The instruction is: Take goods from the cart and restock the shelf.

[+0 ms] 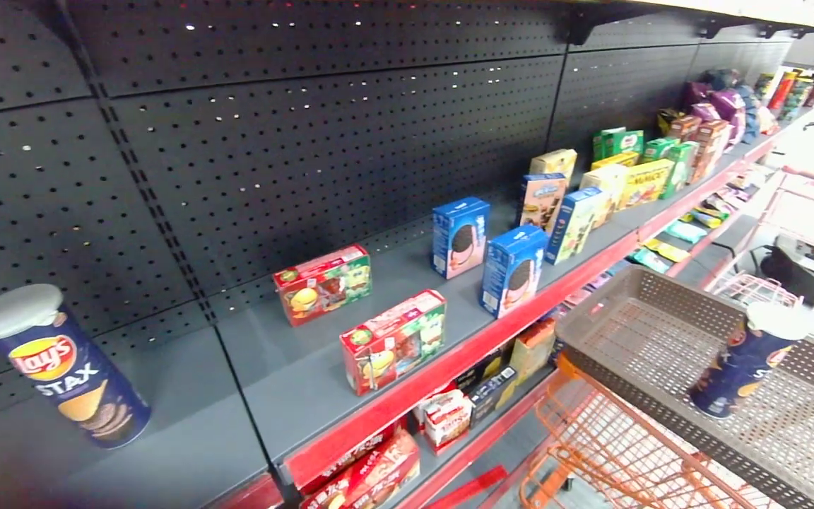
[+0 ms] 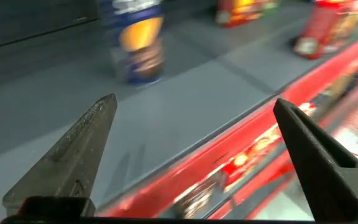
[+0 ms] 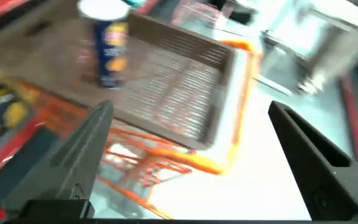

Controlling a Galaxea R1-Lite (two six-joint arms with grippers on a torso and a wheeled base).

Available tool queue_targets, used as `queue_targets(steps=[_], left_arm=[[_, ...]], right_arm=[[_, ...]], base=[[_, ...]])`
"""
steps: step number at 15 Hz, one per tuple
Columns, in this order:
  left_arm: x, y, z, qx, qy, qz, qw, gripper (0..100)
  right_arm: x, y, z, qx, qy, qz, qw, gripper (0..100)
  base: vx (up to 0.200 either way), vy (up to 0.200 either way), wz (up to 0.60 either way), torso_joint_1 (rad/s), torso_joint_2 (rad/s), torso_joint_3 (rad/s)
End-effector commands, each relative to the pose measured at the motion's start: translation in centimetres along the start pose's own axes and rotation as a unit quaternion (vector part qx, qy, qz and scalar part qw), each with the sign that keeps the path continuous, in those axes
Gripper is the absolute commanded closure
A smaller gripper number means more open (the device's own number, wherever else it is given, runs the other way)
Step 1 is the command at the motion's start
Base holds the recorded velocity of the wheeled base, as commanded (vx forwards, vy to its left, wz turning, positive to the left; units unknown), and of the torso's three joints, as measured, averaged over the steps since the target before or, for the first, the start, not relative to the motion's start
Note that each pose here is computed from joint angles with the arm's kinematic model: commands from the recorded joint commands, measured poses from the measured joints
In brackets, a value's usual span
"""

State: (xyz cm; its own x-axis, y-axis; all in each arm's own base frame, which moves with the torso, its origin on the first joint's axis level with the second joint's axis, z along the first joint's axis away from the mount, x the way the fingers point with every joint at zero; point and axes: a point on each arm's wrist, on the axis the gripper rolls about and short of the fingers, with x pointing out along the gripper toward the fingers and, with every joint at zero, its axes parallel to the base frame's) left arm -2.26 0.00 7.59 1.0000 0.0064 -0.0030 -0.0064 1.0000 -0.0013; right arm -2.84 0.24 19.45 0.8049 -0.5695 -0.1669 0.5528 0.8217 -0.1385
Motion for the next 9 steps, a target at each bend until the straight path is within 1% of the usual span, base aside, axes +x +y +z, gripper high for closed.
queue_targets(steps=[1,4,5,7,9], left_arm=[[0.0,0.0,0.0,0.000,0.001,0.000,1.0000,0],[0.0,0.0,0.0,0.000,0.000,0.000,1.0000,0],[0.0,0.0,0.0,0.000,0.000,0.001,1.0000,0],[0.0,0.0,0.0,0.000,0.000,0.000,1.0000,0],[0.0,0.0,0.0,0.000,0.000,0.001,1.0000,0]], right_arm=[[0.1,0.1,0.2,0.001,0.005,-0.010,1.000,0],[0.2,0.1,0.2,0.003,0.001,-0.015,1.000,0],[0.4,0.2,0.3,0.003,0.008,-0.019,1.000,0],[1.4,0.5,1.0,0.020,0.017,-0.049,0.998,0],[3.4,0.7,1.8,0.040,0.025,-0.075,0.996,0]], base=[[0.000,0.000,0.00,0.000,0.00,0.000],[0.000,0.000,0.00,0.000,0.00,0.000],[0.000,0.000,0.00,0.000,0.00,0.000],[0.000,0.000,0.00,0.000,0.00,0.000],[0.000,0.000,0.00,0.000,0.00,0.000]])
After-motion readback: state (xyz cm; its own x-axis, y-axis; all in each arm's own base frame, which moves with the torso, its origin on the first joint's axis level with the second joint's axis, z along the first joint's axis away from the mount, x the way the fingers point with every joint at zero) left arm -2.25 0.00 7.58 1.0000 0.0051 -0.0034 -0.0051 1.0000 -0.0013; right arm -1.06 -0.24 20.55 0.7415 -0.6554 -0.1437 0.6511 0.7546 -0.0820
